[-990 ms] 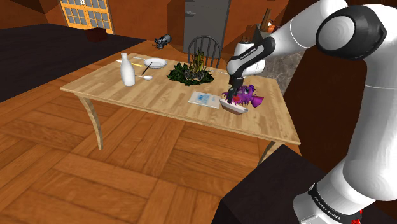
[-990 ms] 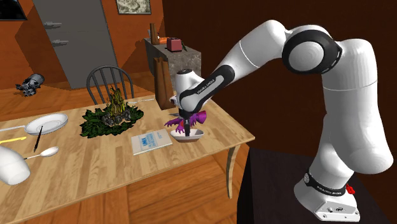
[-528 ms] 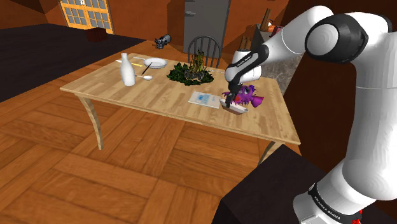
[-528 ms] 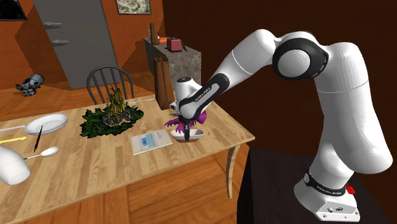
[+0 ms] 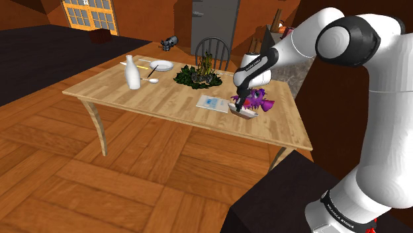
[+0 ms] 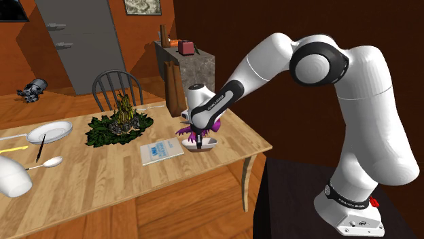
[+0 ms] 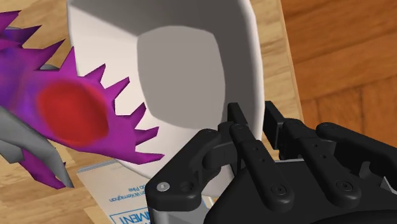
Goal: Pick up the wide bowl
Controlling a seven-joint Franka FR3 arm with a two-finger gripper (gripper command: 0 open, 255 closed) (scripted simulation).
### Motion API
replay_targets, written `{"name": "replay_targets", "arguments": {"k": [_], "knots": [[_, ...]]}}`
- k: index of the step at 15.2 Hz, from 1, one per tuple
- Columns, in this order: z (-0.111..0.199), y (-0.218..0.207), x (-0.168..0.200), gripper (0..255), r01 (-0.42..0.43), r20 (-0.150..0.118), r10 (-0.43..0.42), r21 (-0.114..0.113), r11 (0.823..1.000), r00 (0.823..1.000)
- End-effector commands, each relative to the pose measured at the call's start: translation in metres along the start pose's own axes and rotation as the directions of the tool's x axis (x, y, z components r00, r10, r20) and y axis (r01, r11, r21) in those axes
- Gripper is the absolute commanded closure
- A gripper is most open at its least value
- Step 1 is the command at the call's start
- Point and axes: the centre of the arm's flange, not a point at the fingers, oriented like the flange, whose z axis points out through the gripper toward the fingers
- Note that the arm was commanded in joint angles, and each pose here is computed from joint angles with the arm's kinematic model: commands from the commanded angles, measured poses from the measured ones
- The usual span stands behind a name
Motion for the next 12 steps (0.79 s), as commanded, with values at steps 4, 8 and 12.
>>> {"name": "replay_targets", "arguments": {"k": [4, 8, 12], "knots": [[0.002, 0.001, -0.001, 255, -0.002, 0.003, 0.002, 0.001, 1.000, 1.000], [-0.019, 0.002, -0.001, 255, -0.002, 0.003, 0.002, 0.001, 1.000, 1.000], [-0.040, 0.004, -0.001, 255, -0.002, 0.003, 0.002, 0.001, 1.000, 1.000]]}}
